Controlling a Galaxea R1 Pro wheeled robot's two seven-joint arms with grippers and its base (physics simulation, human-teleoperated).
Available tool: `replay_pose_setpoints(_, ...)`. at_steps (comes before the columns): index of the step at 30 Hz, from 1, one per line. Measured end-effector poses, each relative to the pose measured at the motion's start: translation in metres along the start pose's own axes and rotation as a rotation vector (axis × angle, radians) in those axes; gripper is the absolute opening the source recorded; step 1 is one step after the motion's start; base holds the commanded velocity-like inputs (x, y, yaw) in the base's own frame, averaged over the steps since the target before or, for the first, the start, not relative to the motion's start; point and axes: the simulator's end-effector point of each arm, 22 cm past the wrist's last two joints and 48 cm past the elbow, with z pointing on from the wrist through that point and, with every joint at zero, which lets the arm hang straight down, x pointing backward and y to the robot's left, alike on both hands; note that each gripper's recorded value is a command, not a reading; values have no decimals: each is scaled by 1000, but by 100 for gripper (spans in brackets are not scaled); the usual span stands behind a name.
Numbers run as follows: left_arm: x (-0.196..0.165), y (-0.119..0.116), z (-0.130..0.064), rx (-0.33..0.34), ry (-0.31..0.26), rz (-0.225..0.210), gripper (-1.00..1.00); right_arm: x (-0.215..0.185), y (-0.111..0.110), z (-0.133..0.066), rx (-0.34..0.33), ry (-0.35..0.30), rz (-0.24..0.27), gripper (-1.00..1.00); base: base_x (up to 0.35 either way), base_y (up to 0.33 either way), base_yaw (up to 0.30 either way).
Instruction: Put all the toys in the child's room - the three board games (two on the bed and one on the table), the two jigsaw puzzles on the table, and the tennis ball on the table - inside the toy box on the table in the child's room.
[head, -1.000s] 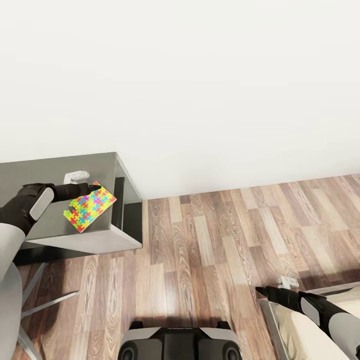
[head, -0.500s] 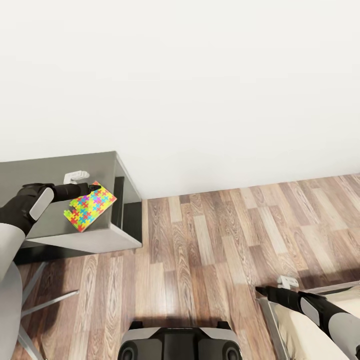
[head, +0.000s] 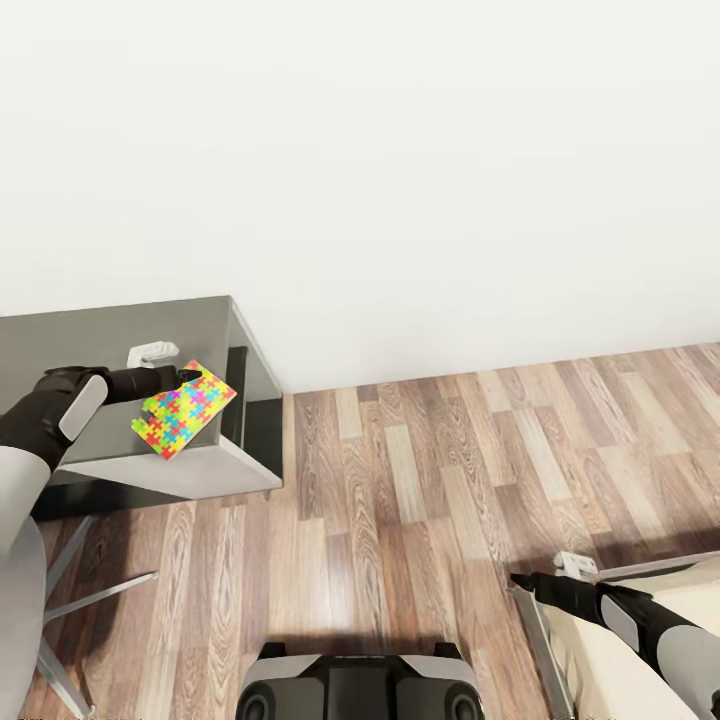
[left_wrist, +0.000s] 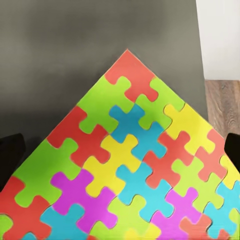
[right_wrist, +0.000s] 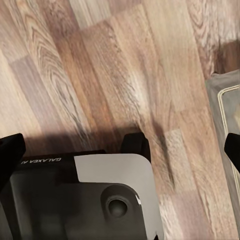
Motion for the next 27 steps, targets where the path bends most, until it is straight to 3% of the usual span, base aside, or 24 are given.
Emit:
replay_pose_setpoints(8, 0, 0, 0, 0, 0, 0, 100, 0, -1, 0, 1, 0, 0, 100, -131, 0, 0)
replay_pose_setpoints(27, 0, 0, 0, 0, -1, -1, 100, 0, -1, 0, 1, 1, 0, 100, -22, -53, 0)
